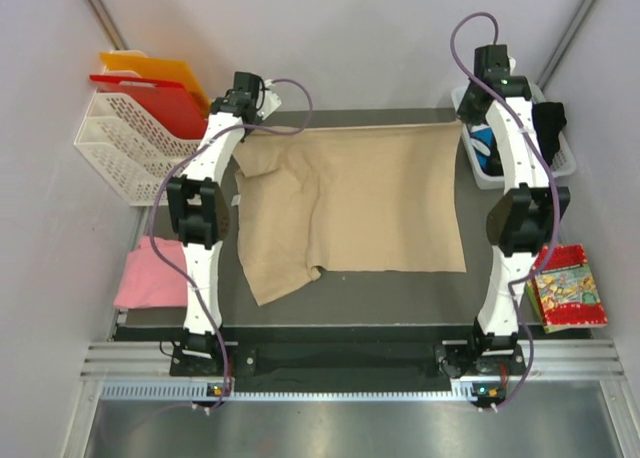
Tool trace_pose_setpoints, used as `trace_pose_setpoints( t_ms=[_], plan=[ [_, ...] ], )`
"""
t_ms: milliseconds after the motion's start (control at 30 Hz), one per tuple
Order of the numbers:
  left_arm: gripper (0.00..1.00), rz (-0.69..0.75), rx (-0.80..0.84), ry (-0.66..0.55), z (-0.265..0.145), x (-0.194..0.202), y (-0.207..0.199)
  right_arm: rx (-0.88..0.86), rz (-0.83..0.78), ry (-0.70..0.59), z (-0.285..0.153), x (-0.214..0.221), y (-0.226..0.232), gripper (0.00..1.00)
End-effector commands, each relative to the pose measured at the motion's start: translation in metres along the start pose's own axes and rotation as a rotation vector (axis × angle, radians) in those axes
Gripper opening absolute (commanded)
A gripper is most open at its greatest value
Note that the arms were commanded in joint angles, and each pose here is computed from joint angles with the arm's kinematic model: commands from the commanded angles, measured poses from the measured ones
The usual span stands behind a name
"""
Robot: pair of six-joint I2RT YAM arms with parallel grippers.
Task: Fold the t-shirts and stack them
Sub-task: Fold the tshirt
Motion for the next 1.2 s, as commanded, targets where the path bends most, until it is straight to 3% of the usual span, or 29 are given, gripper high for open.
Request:
trace_pose_setpoints(
  t_ms=[0, 233, 433, 800, 1167],
  plan=[
    [0.0, 0.054, -0.209, -0.082, 0.017, -0.025, 0.022, 0.015, 0.044, -0.06, 0.006, -0.021, -0.01, 0.0],
    [0.0, -0.002, -0.439, -0.158, 0.025, -0.042, 0.04, 0.051, 0.005, 0.023, 0.024, 0.002, -0.014, 0.0],
    [0.0, 0.083, -0.545, -0.193, 0.029, -0.054, 0.047, 0.064, 0.026, 0.046, 0.035, 0.003, -0.026, 0.0],
    [0.0, 0.16, -0.349, -0.111, -0.001, -0.011, 0.008, 0.072, 0.018, 0.061, 0.011, 0.017, -0.034, 0.0],
    [0.0, 0.156, -0.198, 0.019, -0.045, 0.036, -0.012, 0.103, -0.027, 0.164, -0.005, 0.069, -0.045, 0.0]
  ],
)
Point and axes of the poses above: each gripper's point midway between its finger pads, its own z axis out along the fingers, its own y axis along the line the jaws close on, x = y × z, the point moved 10 cm from there along -z, back along the fingers, and after that the axes turned 7 degrees about -z, right-handed, at the moved point
